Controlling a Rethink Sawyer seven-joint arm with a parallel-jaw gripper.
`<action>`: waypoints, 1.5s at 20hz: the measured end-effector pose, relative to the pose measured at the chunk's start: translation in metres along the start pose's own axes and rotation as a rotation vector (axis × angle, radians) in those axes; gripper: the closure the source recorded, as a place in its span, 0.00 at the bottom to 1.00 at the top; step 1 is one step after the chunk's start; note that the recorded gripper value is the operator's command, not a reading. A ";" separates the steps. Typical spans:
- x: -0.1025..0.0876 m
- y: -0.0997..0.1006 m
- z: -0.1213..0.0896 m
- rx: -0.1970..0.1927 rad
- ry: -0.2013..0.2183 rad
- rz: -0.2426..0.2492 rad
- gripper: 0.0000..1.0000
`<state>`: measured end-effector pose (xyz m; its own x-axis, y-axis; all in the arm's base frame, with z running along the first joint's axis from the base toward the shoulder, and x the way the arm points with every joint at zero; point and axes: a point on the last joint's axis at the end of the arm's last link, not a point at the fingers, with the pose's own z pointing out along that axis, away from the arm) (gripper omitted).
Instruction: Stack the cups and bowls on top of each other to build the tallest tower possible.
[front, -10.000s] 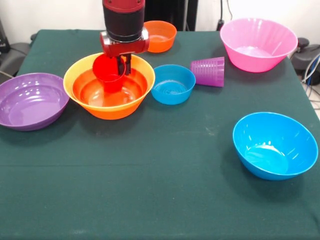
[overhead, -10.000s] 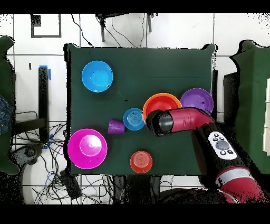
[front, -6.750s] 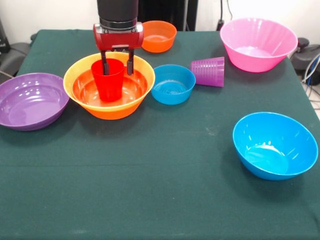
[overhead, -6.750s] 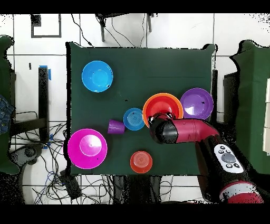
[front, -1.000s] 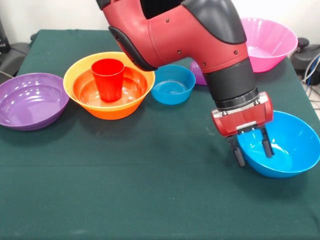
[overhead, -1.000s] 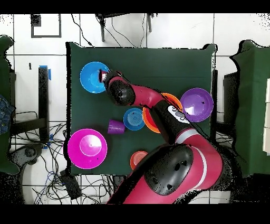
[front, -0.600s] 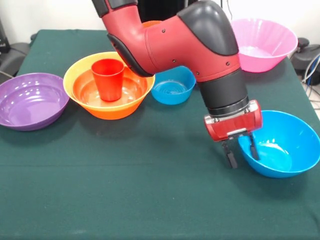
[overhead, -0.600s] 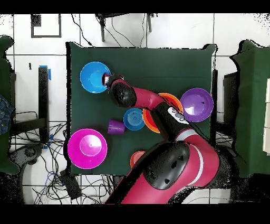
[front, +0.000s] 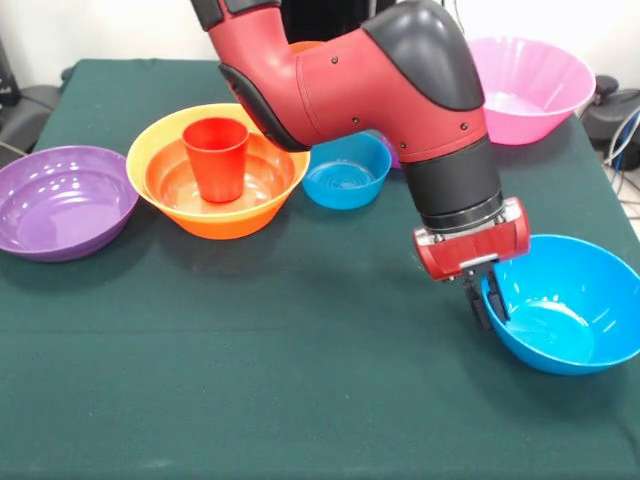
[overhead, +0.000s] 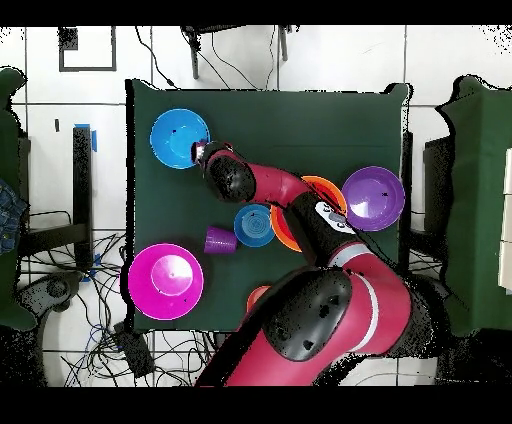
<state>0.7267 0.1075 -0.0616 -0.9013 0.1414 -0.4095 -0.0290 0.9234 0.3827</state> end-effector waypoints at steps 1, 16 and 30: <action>0.000 0.000 0.000 0.000 0.003 0.000 1.00; 0.005 -0.063 -0.095 -0.071 0.246 0.101 1.00; -0.006 -0.191 -0.269 -0.208 0.417 0.263 1.00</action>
<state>0.6210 -0.1658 0.0907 -0.9837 0.1659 0.0698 0.1742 0.7794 0.6018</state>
